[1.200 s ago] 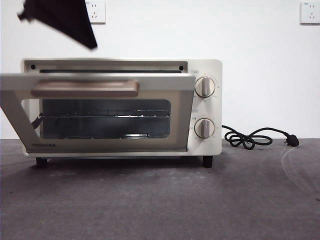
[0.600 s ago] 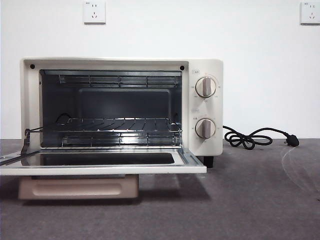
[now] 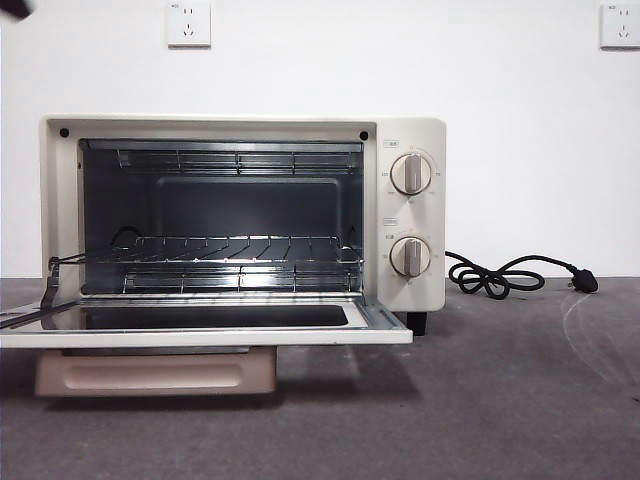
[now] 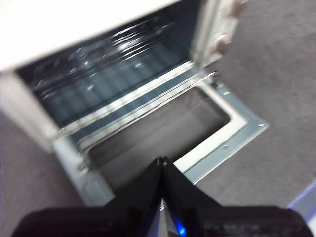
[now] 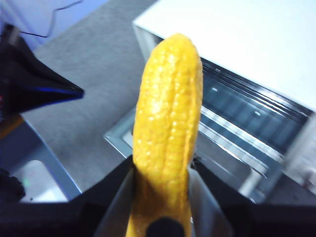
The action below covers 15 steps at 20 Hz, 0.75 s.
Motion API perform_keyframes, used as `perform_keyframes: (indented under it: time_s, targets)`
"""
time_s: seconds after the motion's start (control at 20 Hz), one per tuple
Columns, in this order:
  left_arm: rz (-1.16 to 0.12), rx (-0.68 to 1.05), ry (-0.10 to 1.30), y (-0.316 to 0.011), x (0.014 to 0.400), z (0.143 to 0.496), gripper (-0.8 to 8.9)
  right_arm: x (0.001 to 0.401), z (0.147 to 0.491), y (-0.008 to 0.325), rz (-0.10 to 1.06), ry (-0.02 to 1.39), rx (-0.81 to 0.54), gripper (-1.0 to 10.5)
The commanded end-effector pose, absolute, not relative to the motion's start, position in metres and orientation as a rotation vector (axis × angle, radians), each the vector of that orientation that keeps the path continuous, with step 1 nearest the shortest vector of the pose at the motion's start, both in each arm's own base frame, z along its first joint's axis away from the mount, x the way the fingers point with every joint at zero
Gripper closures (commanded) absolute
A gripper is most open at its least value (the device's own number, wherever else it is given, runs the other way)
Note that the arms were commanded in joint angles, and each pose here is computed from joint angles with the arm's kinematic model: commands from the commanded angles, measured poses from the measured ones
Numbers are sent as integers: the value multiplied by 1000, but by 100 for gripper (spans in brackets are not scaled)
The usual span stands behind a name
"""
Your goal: Take the corn from the table,put the corn in the oven
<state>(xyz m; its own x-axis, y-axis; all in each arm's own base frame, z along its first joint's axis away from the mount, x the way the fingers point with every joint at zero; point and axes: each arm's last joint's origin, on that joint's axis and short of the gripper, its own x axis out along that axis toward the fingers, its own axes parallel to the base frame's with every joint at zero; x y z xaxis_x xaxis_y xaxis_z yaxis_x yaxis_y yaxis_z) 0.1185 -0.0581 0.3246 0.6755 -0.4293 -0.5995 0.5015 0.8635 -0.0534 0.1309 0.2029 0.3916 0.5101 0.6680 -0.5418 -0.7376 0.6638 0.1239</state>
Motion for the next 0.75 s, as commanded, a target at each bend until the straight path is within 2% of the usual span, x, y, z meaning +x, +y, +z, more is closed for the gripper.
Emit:
perform_keyframes:
  time_s: [0.05,0.4,0.65,0.75]
  targets:
    - [-454,76,632,-46,111,311,822,136,388,212,893,572,-164,959]
    - [-273,7,537,-17,79,297,822,156,365,246,956,547,-272,959]
    - [-241,-28,564,-10,67,293,822,176,333,278,992,517,-451,959]
    - [-229,-47,568,-10,67,293,822,185,318,288,951,495,-556,959]
